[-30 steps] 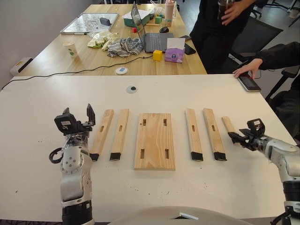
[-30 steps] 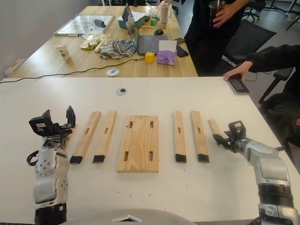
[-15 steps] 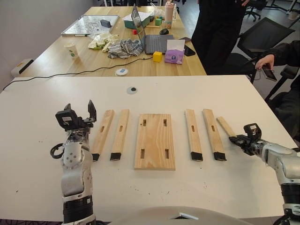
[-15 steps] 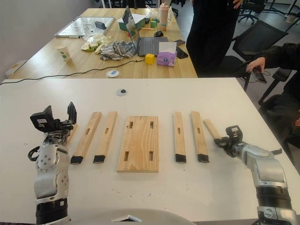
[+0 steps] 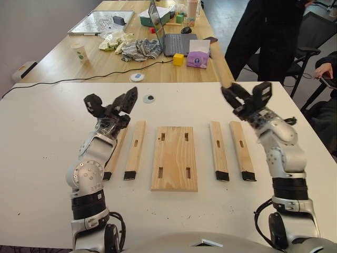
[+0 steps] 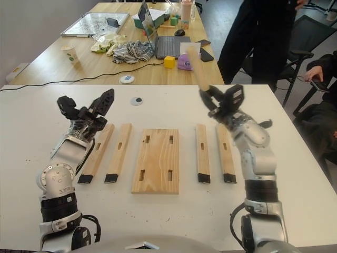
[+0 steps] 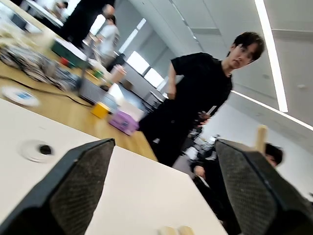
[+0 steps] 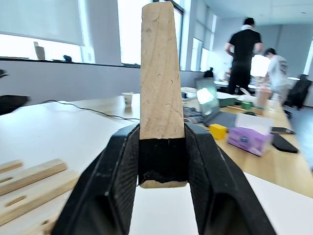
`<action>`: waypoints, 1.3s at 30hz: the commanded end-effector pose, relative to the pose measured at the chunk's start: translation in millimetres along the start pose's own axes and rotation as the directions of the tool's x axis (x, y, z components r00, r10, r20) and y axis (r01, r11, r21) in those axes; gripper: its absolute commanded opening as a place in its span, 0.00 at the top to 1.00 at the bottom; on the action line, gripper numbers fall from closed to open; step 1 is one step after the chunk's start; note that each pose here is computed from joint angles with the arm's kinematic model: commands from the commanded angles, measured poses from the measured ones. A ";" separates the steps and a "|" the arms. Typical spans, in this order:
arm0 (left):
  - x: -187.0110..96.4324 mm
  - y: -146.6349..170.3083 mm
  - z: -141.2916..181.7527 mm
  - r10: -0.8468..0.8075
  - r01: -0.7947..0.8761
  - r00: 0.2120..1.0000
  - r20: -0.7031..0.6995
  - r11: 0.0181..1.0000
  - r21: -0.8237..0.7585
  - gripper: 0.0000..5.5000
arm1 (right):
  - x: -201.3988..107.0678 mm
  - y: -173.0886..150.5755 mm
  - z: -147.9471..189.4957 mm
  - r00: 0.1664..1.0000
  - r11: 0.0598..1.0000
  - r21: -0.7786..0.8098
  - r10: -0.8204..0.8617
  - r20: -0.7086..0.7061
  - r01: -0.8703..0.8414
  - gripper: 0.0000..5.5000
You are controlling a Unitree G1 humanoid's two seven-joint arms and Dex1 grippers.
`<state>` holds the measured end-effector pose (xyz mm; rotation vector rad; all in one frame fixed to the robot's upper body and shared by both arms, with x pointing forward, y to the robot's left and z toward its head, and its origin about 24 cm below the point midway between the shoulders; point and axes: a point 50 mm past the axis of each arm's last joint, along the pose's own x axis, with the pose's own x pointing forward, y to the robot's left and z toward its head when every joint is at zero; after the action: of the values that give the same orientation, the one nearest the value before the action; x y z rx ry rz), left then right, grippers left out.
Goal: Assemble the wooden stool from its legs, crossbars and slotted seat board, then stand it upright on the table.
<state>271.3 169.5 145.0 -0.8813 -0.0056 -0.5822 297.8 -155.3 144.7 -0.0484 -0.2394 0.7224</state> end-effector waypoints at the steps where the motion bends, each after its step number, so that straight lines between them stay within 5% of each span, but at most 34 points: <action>1: -4.8 -22.9 -10.4 -0.190 0.151 0.969 -0.157 0.962 -0.229 0.32 | 9.9 36.7 6.6 0.982 0.979 -0.101 0.182 0.057 -0.176 0.76; 11: 1.7 -38.3 -9.3 -0.179 0.143 0.974 -0.139 0.961 -0.236 0.32 | 11.2 68.9 5.7 0.945 0.939 -0.110 0.327 -0.023 -0.327 0.76; 31: 8.0 -42.0 0.1 -0.145 0.128 0.985 -0.096 0.977 -0.168 0.87 | 12.2 71.4 3.0 0.949 0.945 -0.097 0.309 -0.061 -0.313 0.76; 39: 8.1 -42.3 0.8 -0.144 0.129 0.985 -0.092 0.979 -0.159 0.90 | 12.6 70.3 3.9 0.955 0.951 -0.095 0.291 -0.059 -0.296 0.76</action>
<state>257.9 148.2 172.8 -1.0144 0.0892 -0.7427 261.2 -95.3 141.9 -0.2038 -0.2336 1.0060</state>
